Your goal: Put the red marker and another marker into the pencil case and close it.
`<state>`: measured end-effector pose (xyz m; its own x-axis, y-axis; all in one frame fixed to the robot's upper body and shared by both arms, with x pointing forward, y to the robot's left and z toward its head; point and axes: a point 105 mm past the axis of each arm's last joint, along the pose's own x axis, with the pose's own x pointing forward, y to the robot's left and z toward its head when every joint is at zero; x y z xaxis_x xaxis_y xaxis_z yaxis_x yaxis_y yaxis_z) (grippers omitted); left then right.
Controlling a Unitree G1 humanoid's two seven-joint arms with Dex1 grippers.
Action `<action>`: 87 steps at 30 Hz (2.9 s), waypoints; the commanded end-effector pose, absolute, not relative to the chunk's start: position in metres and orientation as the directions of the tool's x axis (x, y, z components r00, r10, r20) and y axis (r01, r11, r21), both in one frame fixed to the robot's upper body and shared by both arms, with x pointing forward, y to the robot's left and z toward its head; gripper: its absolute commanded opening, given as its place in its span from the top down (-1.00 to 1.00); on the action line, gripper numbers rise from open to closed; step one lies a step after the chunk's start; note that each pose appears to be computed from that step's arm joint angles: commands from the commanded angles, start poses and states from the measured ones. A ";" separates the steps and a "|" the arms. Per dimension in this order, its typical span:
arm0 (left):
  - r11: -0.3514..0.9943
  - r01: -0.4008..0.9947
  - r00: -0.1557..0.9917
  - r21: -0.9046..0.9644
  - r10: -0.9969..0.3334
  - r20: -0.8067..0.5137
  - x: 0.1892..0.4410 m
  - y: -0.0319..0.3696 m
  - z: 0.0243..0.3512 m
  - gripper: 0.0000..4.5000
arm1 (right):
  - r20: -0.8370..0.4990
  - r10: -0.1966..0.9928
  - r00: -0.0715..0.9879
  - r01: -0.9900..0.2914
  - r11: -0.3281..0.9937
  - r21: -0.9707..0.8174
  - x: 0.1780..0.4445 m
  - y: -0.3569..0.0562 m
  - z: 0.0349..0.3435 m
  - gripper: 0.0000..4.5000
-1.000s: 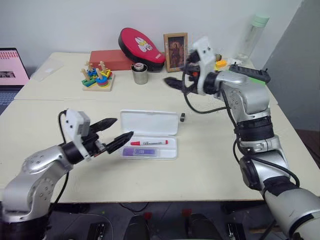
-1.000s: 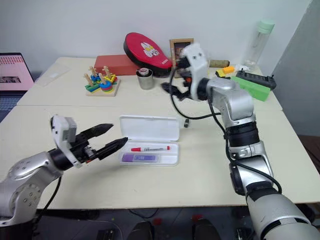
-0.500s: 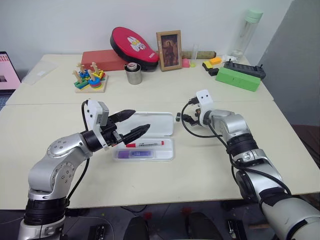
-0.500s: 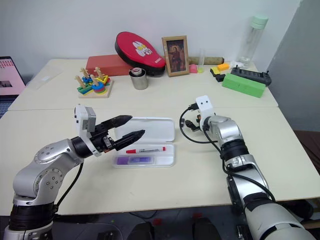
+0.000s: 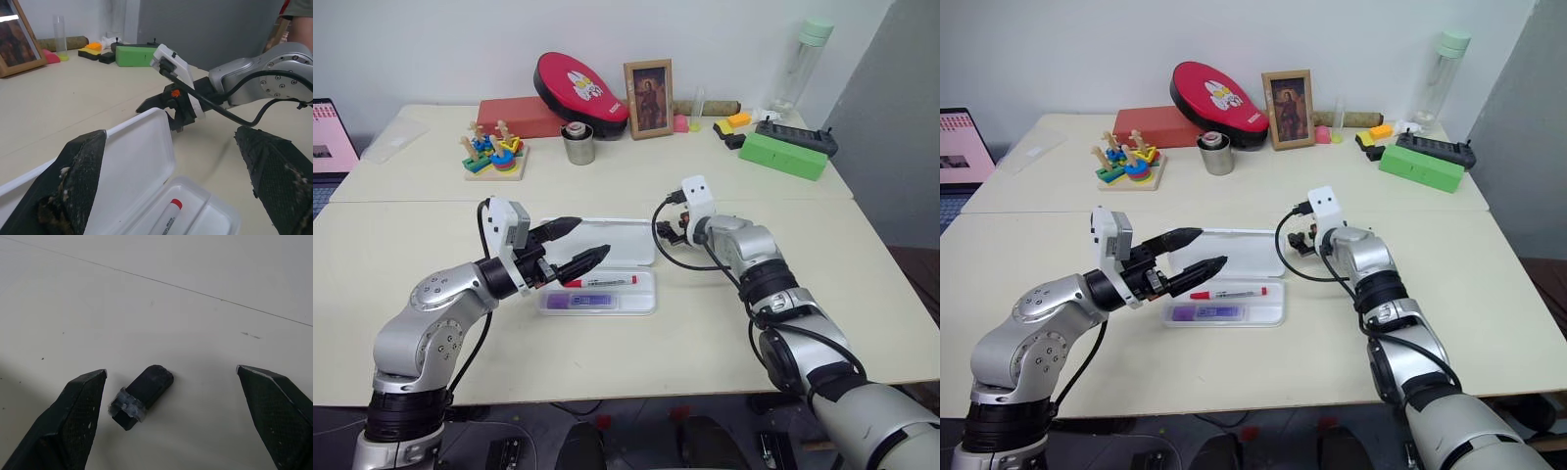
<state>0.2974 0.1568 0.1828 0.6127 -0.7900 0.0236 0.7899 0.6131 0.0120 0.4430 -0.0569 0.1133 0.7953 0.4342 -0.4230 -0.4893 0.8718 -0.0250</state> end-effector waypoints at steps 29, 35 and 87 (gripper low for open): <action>0.591 0.804 0.589 0.071 -0.807 0.046 0.297 0.154 0.196 -1.00 | -0.204 0.498 0.843 -0.529 0.836 -0.147 0.452 -0.074 0.180 0.87; 0.584 0.808 0.588 0.082 -0.808 -0.045 0.283 0.174 0.186 -1.00 | -0.046 0.807 0.589 -0.792 0.565 -0.234 0.399 -0.070 0.254 0.87; 0.681 0.729 0.684 0.070 -0.723 -0.097 0.276 0.196 0.179 -1.00 | -0.220 0.873 0.436 -0.895 0.394 -0.211 0.385 -0.021 0.247 -0.97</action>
<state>0.2683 0.1908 0.1675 0.6317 -0.7629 -0.1376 0.7731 0.6330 0.0403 0.3626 -0.0150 0.2289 0.3281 0.9041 -0.2736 -0.9408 0.2865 -0.1813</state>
